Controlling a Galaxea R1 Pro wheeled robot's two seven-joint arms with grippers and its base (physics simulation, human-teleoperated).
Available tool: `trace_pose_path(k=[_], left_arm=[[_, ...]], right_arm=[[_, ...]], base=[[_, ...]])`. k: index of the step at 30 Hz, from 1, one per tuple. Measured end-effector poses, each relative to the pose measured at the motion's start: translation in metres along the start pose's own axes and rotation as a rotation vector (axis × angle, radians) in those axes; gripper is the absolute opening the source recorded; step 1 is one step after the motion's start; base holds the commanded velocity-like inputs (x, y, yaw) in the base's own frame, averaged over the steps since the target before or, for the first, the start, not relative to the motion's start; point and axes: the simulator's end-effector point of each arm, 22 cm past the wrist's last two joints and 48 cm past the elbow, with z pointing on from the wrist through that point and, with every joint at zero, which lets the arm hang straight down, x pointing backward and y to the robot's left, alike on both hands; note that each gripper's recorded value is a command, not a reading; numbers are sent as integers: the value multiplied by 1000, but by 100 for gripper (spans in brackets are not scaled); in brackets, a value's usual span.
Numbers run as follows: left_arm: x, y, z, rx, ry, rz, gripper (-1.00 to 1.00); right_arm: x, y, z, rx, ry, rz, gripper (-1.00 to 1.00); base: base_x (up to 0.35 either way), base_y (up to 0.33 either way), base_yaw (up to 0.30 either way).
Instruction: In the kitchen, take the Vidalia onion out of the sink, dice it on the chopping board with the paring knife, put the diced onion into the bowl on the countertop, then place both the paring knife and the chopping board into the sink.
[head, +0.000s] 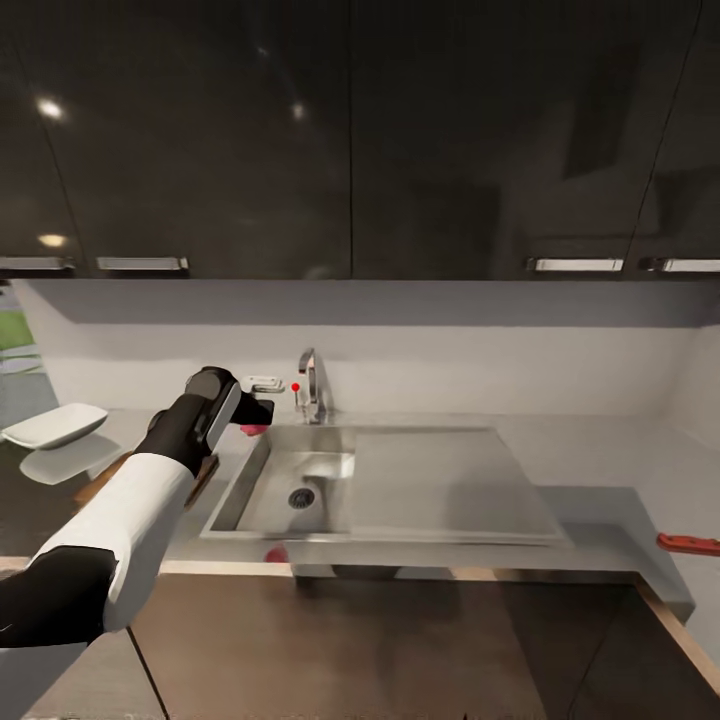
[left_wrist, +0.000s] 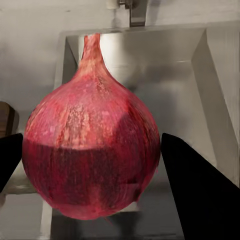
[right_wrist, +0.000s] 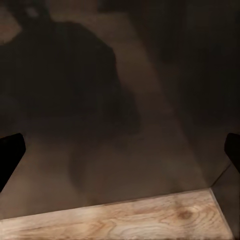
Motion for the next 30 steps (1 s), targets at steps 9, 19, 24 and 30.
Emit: trace_pose_path(k=[9,19,24,30], left_arm=[[0,1,0,-1,0,-2,-100],[0,7,0,-4,0,-17,-100],[1,27,-2,-12,-4,-69,-100],[3,35,-1,-12,2,-90,-100]], right_arm=[[0,0,0,0,1,0,100],[0,0,0,0,1,0,100],[0,0,0,0,1,0,100],[0,0,0,0,1,0,100]], base=[[-187,237,0],[-59,277,0],[-2,291,0],[0,293,0]])
